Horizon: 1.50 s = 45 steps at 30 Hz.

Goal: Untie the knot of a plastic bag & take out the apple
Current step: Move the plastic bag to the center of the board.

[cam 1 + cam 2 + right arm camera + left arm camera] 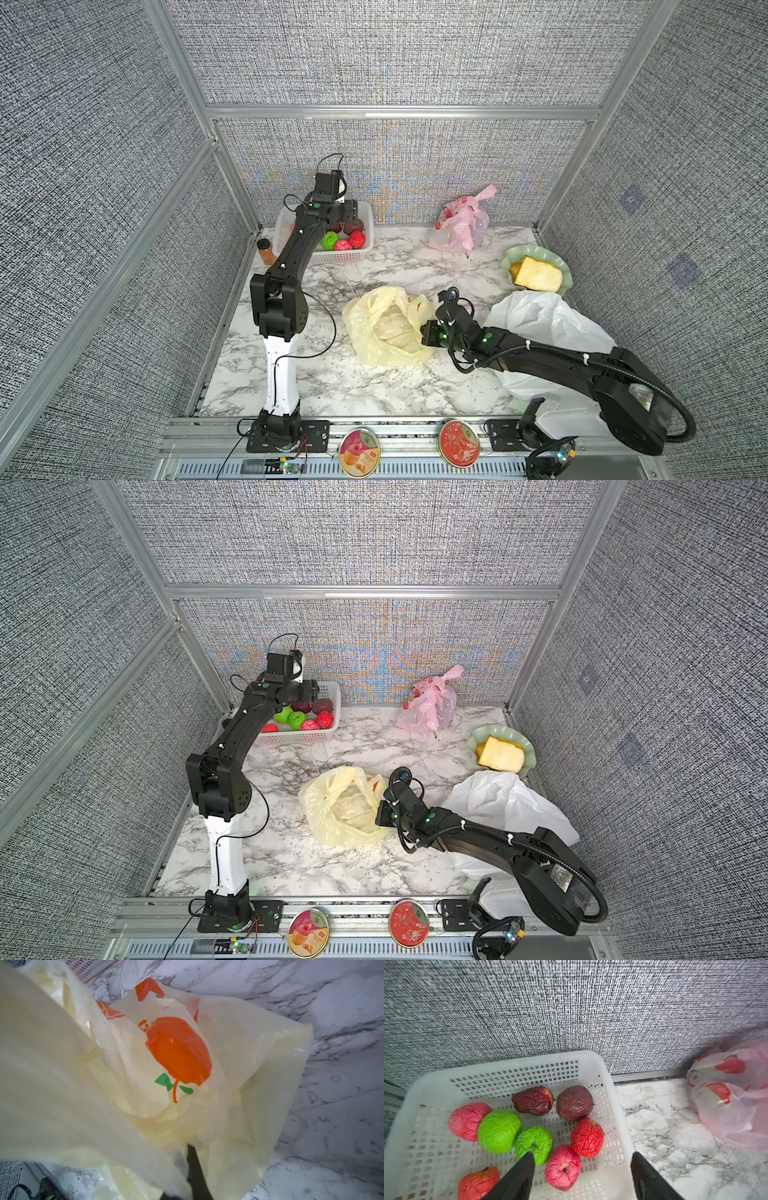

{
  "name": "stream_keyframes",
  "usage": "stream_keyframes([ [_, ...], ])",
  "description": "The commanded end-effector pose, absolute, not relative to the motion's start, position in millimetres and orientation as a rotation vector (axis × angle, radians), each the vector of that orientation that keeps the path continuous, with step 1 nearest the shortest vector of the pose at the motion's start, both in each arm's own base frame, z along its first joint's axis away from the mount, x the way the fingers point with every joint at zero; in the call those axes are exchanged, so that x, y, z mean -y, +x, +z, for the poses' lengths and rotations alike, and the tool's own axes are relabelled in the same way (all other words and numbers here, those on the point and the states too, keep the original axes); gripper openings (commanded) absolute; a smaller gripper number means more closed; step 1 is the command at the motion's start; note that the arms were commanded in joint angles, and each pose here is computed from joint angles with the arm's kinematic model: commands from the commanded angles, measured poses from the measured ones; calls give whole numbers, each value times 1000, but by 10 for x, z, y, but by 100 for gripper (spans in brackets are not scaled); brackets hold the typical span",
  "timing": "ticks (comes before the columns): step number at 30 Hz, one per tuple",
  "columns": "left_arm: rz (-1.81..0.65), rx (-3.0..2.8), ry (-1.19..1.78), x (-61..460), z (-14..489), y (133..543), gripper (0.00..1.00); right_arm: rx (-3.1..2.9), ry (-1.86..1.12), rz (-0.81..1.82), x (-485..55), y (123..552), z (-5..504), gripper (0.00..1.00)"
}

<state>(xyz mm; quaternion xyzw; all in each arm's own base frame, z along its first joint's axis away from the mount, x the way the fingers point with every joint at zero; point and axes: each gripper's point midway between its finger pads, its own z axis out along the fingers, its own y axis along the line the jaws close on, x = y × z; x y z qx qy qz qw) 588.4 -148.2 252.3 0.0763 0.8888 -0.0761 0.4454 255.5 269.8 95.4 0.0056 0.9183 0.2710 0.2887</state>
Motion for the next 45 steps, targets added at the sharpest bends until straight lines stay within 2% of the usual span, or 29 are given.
stream_keyframes([
  [1, -121, -2174, 210, 1365, 2778, 5752, 75, -2442, -35, 767, -2919, 2576, 1029, 0],
  [7, -119, -2126, 202, 1223, 3264, 5255, 75, -2434, -154, 840, -3503, 2576, 1147, 0],
  [15, -214, -2055, 106, 1104, 3571, 4622, 75, -2436, -423, 1025, -4789, 2326, 1251, 0],
  [22, -203, -2016, 71, 992, 3689, 4358, 76, -2417, -580, 1205, -5672, 1917, 1306, 0],
  [26, -184, -1999, 66, 944, 3755, 4289, 75, -2375, -656, 1284, -5918, 1797, 1443, 8],
  [28, -182, -1991, 68, 935, 3779, 4261, 76, -2352, -680, 1292, -5940, 1789, 1520, 19],
  [31, -190, -1984, 75, 943, 3792, 4232, 76, -2340, -680, 1238, -5828, 1840, 1589, 45],
  [34, -195, -1987, 78, 948, 3774, 4213, 76, -2338, -605, 1200, -5621, 1975, 1692, 61],
  [37, -210, -1989, 73, 960, 3755, 4200, 76, -2305, -544, 1191, -5404, 2123, 1930, 68],
  [41, -249, -1990, 81, 1006, 3742, 4169, 76, -2241, -511, 1113, -5034, 2310, 2270, 74],
  [45, -340, -2011, 126, 1155, 3627, 4142, 75, -2210, -504, 816, -4369, 2679, 2423, 78],
])
